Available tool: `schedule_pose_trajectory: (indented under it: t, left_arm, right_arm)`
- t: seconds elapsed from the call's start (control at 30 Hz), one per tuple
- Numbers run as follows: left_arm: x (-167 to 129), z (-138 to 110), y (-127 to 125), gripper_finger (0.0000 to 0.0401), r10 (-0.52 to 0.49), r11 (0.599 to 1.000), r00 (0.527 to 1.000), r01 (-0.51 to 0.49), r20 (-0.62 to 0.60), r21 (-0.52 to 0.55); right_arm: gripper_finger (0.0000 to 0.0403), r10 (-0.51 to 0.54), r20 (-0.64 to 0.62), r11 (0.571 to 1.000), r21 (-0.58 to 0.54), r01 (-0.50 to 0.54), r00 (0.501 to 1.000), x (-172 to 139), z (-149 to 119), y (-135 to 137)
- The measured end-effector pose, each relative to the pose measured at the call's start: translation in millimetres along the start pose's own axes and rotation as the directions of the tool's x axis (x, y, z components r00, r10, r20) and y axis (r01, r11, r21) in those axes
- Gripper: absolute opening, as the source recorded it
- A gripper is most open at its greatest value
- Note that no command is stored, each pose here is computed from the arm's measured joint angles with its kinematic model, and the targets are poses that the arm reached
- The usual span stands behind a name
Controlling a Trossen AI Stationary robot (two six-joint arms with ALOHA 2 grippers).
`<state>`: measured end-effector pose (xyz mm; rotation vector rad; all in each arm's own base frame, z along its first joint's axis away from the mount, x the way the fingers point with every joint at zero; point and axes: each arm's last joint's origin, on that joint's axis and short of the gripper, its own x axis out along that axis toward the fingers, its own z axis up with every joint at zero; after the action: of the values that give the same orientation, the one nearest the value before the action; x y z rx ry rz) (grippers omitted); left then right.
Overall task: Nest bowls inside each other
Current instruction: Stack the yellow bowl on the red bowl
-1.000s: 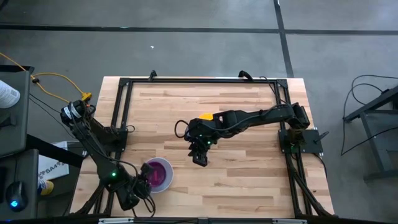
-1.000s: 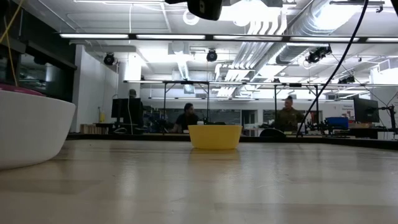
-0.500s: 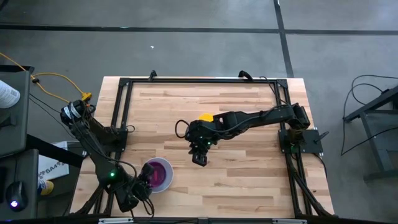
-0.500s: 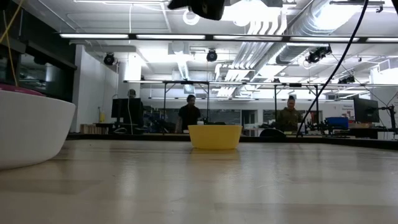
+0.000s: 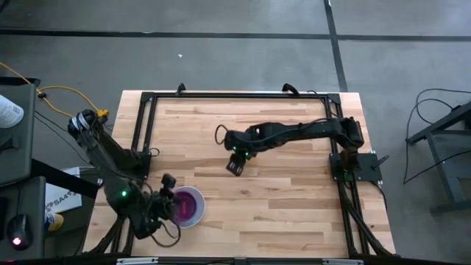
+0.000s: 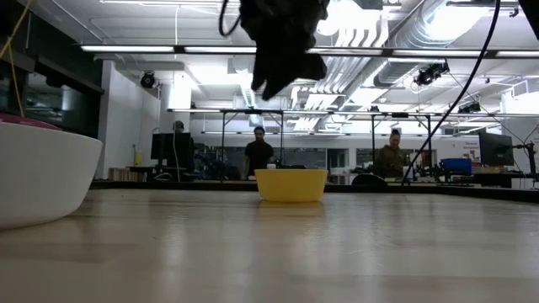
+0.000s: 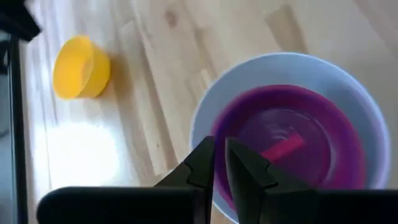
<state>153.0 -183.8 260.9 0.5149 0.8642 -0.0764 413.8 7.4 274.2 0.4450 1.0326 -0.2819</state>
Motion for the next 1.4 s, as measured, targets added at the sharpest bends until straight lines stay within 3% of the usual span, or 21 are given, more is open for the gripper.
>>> schedule_pose_trajectory:
  t: [0.23,0.57,0.77,1.03,1.4]
  left_arm:
    - [11.1,-12.0,31.0,0.0039,0.008,0.983,1.0,-0.007,0.003,-0.184]
    - [38.8,-12.6,60.7,0.0038,0.001,0.933,1.0,-0.012,-0.031,-0.359]
    - [47.3,-12.8,77.3,0.0038,0.041,0.916,0.997,-0.062,-0.061,-0.395]
    - [57.4,-11.8,99.7,0.0038,0.094,0.892,0.993,-0.116,-0.072,-0.438]
    - [62.3,-13.5,111.7,0.0038,0.117,0.866,0.989,-0.147,-0.092,-0.478]
  right_arm:
    - [0.0126,-0.036,-0.01,0.999,-0.005,0.036,0.999,0.0,11.2,-26.1]
    - [0.0125,-0.147,-0.148,0.988,0.032,0.154,0.978,-3.5,15.1,-76.5]
    - [0.0125,-0.107,-0.167,0.988,0.09,0.123,0.98,-5.6,22.5,-99.5]
    - [0.0125,-0.127,-0.237,0.968,0.181,0.172,0.963,-11.0,23.5,-131.1]
    - [0.0125,-0.083,-0.275,0.969,0.204,0.142,0.958,6.2,20.8,-136.7]
